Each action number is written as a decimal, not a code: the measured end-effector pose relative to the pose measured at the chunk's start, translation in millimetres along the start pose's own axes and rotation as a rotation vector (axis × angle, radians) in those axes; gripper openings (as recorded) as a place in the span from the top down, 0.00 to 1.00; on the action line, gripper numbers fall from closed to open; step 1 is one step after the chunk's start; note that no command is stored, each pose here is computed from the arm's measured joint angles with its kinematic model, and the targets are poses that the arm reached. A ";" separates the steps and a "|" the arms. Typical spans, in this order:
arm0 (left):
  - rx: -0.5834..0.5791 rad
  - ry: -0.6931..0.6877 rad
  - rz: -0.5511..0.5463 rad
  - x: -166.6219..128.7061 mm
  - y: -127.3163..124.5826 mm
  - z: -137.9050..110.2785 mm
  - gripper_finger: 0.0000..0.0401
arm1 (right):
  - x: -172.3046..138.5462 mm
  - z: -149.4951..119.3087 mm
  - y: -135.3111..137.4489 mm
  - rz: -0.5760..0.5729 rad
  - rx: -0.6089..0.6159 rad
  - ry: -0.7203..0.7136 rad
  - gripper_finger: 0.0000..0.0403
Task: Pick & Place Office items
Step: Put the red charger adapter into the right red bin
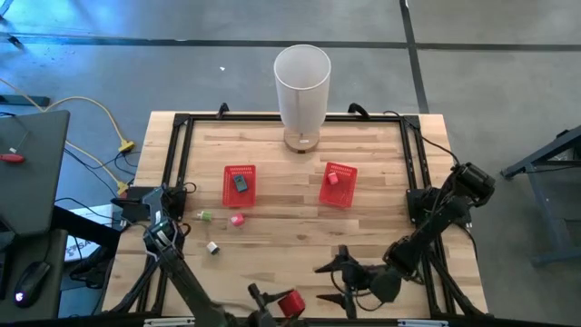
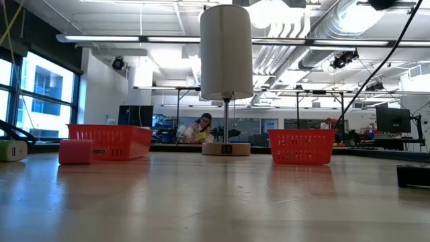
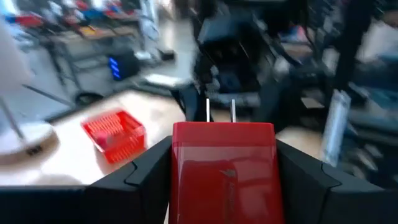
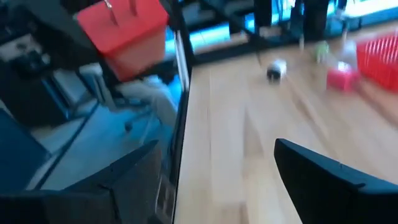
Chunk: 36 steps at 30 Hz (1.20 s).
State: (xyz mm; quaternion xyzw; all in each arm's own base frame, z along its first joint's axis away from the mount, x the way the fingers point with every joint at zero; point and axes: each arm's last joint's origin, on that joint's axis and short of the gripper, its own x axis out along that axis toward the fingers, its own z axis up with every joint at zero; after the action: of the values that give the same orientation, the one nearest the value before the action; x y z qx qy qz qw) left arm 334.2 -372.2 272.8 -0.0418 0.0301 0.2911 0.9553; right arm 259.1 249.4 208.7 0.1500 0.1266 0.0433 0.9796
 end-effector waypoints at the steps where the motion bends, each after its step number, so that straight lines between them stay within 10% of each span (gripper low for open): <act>1: -0.006 -0.017 0.020 4.3 0.2 4.7 0.46 | 1.3 4.1 0.3 0.018 -0.008 -0.025 0.25; 23: -0.052 -0.040 -0.051 75.3 11.4 86.7 0.46 | 11.7 43.4 -4.3 0.237 -0.174 -0.274 0.25; 36: 0.052 -0.070 0.089 61.0 11.9 86.9 0.46 | 3.8 43.2 -0.3 -0.010 -0.399 -0.339 0.25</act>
State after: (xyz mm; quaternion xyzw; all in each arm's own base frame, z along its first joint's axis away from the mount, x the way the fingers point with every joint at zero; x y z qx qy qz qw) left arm 381.0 -320.1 353.5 -0.0055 0.0063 0.3339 0.9426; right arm 274.0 237.4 247.6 -0.0419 -0.0498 0.0367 0.9972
